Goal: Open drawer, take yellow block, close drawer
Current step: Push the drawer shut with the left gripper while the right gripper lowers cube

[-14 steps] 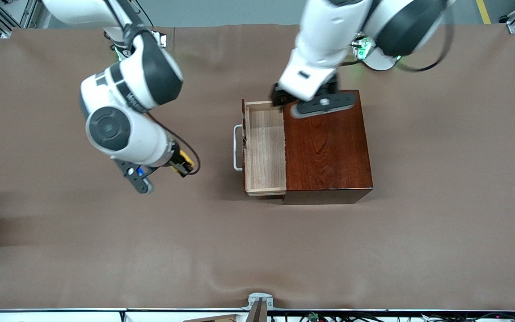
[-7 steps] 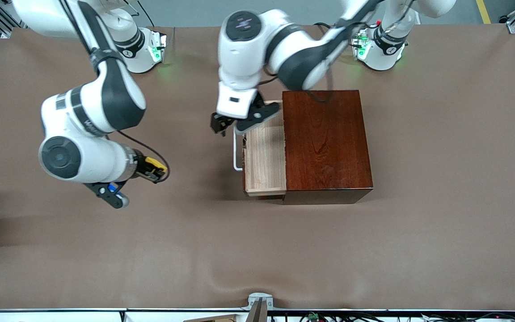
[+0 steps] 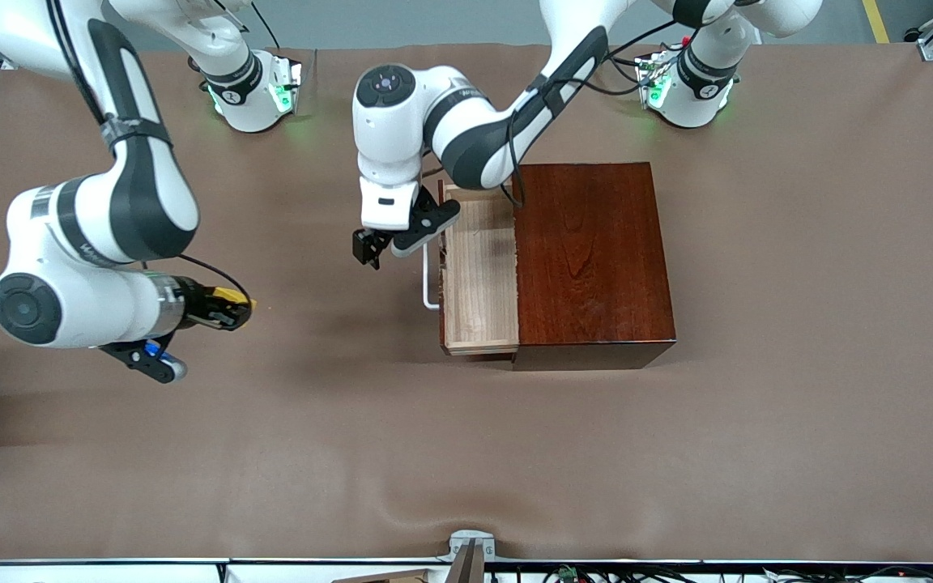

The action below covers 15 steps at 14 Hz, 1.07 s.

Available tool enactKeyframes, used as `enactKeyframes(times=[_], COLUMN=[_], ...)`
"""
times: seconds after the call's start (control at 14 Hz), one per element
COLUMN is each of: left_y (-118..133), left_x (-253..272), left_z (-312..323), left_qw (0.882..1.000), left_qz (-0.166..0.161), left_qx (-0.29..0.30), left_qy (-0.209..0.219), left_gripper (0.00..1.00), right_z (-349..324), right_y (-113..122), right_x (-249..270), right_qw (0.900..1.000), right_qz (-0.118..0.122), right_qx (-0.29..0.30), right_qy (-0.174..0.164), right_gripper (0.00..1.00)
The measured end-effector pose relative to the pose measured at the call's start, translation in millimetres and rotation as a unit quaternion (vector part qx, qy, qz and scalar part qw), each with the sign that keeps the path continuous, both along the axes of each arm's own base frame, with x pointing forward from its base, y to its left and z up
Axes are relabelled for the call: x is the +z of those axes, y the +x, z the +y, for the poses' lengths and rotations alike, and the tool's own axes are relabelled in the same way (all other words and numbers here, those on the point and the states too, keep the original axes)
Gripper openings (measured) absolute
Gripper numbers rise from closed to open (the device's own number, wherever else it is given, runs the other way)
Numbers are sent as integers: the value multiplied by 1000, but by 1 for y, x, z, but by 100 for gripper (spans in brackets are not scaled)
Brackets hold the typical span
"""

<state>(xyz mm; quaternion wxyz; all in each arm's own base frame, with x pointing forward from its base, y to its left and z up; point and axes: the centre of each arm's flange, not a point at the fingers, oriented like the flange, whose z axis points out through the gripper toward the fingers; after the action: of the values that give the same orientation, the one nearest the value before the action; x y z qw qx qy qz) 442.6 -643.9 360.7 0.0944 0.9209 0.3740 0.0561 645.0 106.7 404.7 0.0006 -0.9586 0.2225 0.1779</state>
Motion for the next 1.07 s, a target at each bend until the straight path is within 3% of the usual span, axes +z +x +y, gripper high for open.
enactKeyframes(times=[0.57, 1.07], left_y=[2, 5], left_x=[-50, -67], left_z=[-8, -5], left_qw=[995, 992], left_qz=[4, 11], left_qx=[94, 128], left_qy=[-17, -10], left_gripper=[100, 100], right_z=[-87, -148], right_y=[-12, -44], right_x=[-75, -153], right_qw=[996, 989], right_qz=[-26, -59], right_qx=[82, 126], right_qy=[25, 44], right_gripper=[56, 56])
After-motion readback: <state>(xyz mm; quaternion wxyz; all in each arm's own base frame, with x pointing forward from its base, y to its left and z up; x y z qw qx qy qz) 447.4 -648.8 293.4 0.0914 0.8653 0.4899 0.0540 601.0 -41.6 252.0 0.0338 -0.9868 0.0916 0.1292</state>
